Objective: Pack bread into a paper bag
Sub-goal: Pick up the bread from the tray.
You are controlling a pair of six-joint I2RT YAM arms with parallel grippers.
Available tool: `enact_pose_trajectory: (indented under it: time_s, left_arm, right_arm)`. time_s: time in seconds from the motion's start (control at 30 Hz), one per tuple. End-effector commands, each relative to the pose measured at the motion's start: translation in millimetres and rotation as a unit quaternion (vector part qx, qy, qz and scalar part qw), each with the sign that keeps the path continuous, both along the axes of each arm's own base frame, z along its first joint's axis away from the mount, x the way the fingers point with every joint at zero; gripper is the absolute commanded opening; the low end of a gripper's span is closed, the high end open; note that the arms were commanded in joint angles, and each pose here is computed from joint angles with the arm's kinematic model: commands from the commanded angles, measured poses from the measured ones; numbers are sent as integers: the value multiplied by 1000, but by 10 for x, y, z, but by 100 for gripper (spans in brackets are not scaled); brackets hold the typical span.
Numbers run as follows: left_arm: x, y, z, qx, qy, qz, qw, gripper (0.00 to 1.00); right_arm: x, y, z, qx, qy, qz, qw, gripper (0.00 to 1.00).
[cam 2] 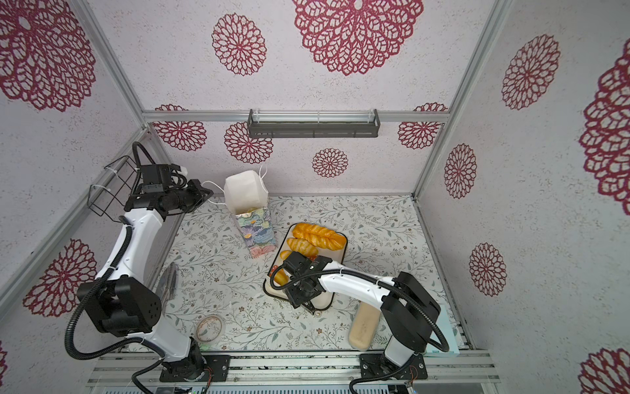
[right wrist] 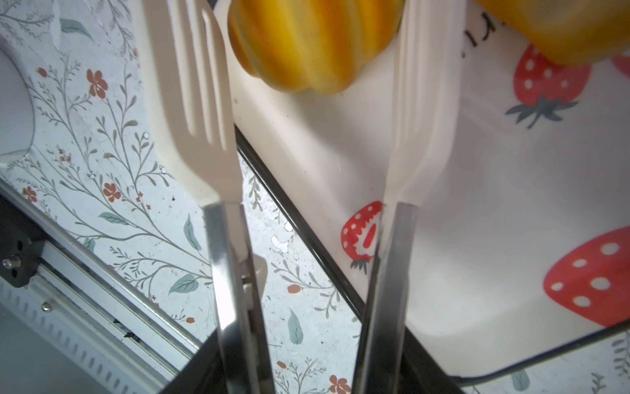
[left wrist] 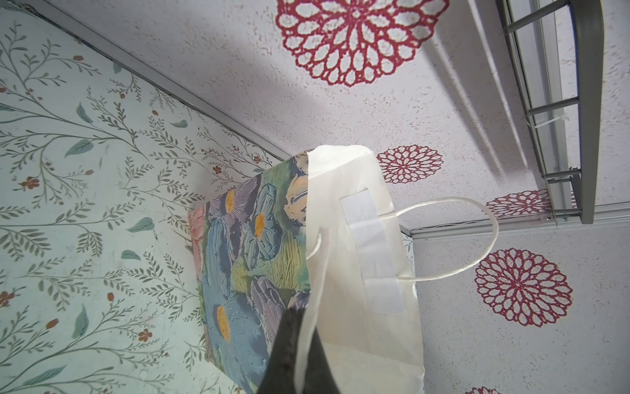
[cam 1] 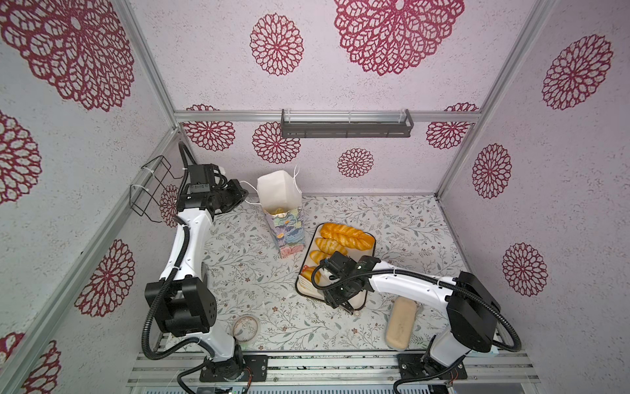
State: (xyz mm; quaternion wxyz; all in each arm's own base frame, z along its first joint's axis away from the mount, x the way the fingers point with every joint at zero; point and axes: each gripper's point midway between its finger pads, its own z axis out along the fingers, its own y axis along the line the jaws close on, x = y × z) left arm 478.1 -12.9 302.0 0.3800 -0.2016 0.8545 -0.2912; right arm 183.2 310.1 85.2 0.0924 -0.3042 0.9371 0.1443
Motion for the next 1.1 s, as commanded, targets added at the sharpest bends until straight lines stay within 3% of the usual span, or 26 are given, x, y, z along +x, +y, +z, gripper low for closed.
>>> enact_pose_trajectory:
  time_s: [0.0, 0.2, 0.5, 1.07]
  left_arm:
    - [19, 11, -38, 2, 0, 0, 1000, 0]
    - [21, 6, -44, 1, 0, -1, 1000, 0]
    - [26, 4, -46, -1, 1, -1, 1000, 0]
    - [33, 11, -78, 0, 4, 0, 1000, 0]
  right_arm:
    - [-9, 74, 261, 29, -19, 17, 999, 61]
    - [58, 102, 266, 20, -30, 17, 999, 59]
    - [122, 32, 345, 9, -50, 11, 999, 46]
    - [311, -234, 816, 41, -102, -43, 993, 36]
